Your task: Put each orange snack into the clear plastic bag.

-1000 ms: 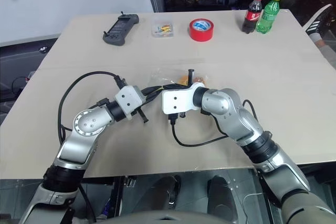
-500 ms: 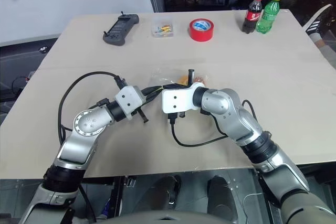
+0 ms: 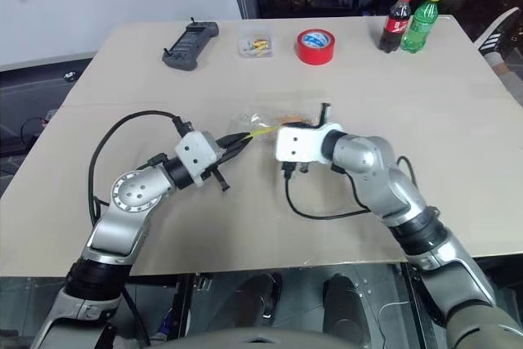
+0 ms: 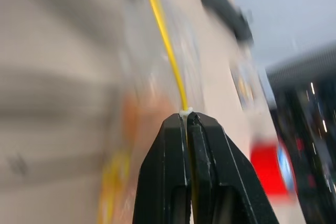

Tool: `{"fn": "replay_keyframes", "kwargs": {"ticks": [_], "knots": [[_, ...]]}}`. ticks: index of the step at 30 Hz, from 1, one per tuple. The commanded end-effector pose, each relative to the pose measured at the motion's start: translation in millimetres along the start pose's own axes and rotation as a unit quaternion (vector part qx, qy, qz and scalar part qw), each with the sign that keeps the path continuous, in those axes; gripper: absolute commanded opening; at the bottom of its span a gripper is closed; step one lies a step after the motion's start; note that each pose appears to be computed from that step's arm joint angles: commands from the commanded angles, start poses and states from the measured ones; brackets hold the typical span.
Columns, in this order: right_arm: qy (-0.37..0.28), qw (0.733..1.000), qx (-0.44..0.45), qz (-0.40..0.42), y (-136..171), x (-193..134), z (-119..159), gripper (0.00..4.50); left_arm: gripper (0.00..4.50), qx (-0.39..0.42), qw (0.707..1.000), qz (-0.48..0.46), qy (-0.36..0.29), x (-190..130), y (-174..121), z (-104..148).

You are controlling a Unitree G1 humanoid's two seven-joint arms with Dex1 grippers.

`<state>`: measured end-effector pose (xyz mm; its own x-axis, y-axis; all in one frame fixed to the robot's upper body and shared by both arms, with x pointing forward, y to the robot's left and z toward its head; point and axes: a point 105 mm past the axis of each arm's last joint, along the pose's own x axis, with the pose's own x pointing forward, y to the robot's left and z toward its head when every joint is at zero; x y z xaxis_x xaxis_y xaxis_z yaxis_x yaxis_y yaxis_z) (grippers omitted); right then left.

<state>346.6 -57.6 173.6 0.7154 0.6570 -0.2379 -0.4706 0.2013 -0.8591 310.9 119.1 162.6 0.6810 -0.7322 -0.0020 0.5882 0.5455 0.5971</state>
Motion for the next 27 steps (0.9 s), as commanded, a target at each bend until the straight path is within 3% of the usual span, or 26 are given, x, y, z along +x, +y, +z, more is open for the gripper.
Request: {"fn": "replay_keyframes", "kwargs": {"ticks": [1,9,14,21,24,27], "knots": [[0.074,0.995,0.006,-0.067,-28.9,-27.0,-34.5,0.03,0.00,0.008,0.999,0.022,-0.024,-5.3,13.1,13.1],[0.156,0.980,0.009,-0.120,-54.6,-48.2,-73.3,0.03,0.00,-0.022,0.998,0.058,-0.027,8.1,31.6,8.6],[0.166,0.973,-0.010,-0.160,-86.5,-48.3,-78.9,0.03,0.00,-0.028,0.995,0.092,-0.028,26.7,57.6,2.4],[0.166,0.960,-0.051,-0.219,-140.6,-63.3,-81.9,0.03,0.00,0.013,0.991,0.114,-0.073,59.3,106.0,31.7],[0.156,0.964,-0.057,-0.206,-133.2,-76.9,-79.0,0.03,0.00,0.043,0.992,0.084,-0.080,59.1,95.8,33.5],[0.128,0.976,-0.044,-0.170,-104.8,-79.6,-72.6,0.03,0.00,0.041,0.995,0.050,-0.073,53.3,67.8,22.0]]}}
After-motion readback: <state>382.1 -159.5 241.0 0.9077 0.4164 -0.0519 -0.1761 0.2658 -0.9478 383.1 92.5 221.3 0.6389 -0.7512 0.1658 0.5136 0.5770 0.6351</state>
